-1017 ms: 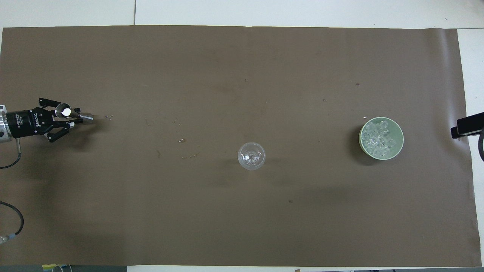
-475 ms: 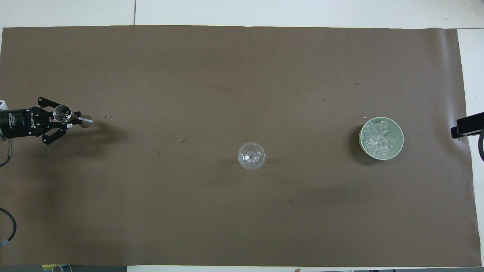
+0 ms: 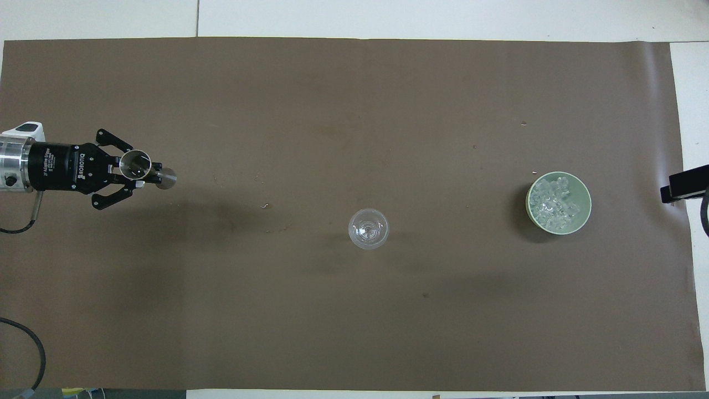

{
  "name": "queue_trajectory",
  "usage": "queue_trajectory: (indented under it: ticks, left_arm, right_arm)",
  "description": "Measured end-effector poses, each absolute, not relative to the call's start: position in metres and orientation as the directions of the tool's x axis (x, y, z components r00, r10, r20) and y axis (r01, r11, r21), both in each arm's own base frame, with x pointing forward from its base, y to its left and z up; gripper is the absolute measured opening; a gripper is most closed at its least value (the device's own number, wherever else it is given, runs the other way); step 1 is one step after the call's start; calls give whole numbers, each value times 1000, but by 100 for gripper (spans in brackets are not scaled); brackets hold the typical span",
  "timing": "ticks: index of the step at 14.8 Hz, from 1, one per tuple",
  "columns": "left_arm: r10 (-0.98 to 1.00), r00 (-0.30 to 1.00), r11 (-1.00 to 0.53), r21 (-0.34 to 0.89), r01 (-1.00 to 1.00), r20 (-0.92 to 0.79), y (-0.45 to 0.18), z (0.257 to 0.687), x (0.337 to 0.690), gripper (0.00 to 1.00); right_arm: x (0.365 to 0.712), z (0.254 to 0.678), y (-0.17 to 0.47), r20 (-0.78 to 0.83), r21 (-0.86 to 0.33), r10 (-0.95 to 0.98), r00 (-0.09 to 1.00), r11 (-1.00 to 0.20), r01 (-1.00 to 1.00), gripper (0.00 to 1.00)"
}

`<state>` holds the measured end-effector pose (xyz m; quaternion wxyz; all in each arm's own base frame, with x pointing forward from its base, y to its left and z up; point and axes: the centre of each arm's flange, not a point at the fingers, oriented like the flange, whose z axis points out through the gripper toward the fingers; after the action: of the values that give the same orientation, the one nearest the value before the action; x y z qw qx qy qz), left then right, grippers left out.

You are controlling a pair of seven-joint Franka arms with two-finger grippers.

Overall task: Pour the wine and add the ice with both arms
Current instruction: 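Lift the metal cup with the left gripper and carry it over the clear cup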

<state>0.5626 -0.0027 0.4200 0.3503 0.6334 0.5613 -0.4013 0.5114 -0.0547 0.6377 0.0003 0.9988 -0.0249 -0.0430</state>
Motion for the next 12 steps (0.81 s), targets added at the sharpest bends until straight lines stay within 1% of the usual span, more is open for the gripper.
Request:
queue_trajectory:
  ticks: [3,6,10,12]
  left_arm:
    - [453,92,-223,-12,975,-887,-69,448,549,21]
    - [522,113,-290,-51,956,-845,-129,460,535,21]
    - [610,115,-303,-96,948,-784,-207,470,518,21]
    - [657,108,-279,-107,954,-746,-240,475,510,21]
  right_arm:
    - [511,638,-55,-86,3,-50,995,-999,-50,100]
    - [511,638,-58,-86,2,-56,995,-998,-56,100]
    - [511,638,-59,-86,2,-57,995,-998,-57,100]
    - [511,638,-57,-86,2,-55,995,-999,-55,100]
